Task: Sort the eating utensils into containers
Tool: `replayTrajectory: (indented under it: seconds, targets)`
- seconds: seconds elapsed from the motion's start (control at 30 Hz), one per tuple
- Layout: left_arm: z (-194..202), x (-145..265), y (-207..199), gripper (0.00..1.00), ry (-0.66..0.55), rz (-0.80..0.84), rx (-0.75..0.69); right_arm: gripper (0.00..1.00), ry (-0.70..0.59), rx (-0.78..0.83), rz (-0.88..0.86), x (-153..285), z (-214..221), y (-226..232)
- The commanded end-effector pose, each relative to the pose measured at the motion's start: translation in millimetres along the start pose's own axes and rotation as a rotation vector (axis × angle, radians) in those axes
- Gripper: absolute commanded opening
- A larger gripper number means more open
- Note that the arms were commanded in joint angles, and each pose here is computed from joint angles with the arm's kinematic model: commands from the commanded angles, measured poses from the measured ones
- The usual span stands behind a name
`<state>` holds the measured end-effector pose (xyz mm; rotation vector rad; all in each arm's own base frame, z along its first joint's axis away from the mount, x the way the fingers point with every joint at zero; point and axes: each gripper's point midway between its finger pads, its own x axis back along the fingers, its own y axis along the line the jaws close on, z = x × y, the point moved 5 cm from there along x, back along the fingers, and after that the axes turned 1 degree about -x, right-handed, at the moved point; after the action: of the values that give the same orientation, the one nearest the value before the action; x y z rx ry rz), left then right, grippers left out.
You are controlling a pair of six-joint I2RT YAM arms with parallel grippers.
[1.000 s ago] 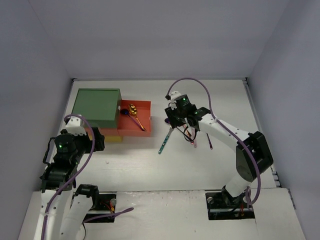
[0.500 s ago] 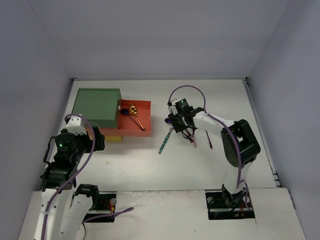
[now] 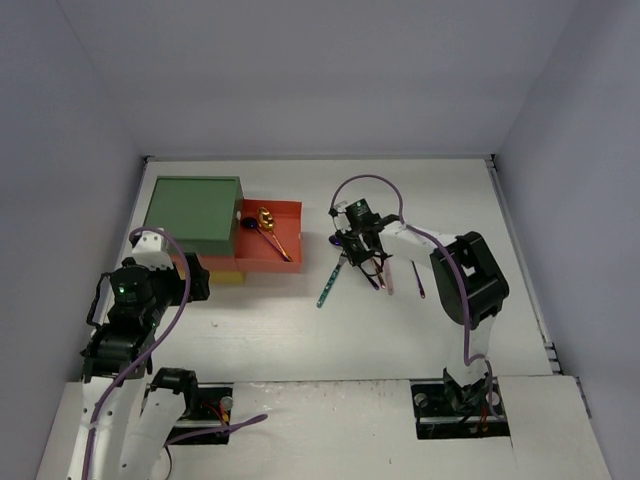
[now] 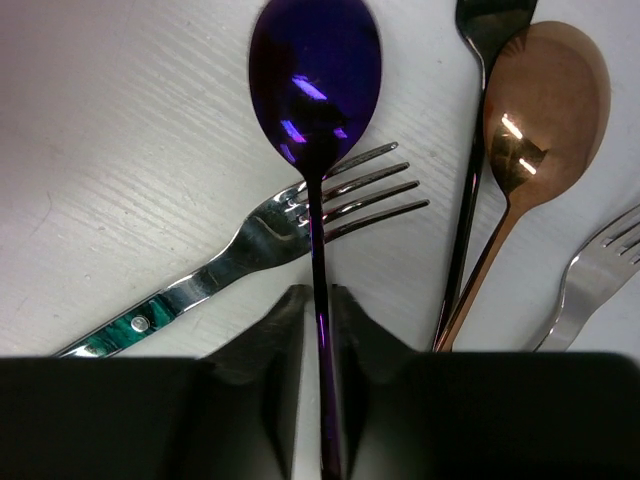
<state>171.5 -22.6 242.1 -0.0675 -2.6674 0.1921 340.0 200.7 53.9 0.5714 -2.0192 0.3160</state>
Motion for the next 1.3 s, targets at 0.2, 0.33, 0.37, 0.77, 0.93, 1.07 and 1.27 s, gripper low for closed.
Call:
replayTrajectory:
  seconds: [0.2,0.33,0.37,0.77,0.93,1.07,1.27]
  targets:
    - [-15.5,-3.6,-5.0,0.87,-0.055,0.025,0.005,0.00,-0.109,0.015,0.023,45.7,-29.6,-2.7]
    - [-15.5,-3.8,-4.9,0.87,-0.055,0.024,0.005,0.00,-0.201,0.021,0.025,83.3,-51.3,1.4]
    - [-15.4,-3.6,-4.8,0.87,-0.055,0.023,0.005,0.00,-0.241,0.022,0.026,97.3,-59.6,3.2]
    - [-15.8,-4.6,-4.6,0.87,-0.053,0.021,0.005,0.00,-0.647,0.054,-0.180,218.1,-173.1,83.0]
    - [-15.1,-3.8,-4.2,0.87,-0.053,0.018,0.005,0.00,-0.713,0.070,-0.244,219.8,-209.1,121.8]
    - [-15.0,-3.5,-4.2,0.87,-0.055,0.018,0.005,0.00,-0.704,0.075,-0.280,189.6,-222.6,138.2]
    - [-15.0,-3.0,-4.3,0.87,-0.057,0.020,0.005,0.00,-0.627,0.125,-0.329,133.3,-208.5,162.0]
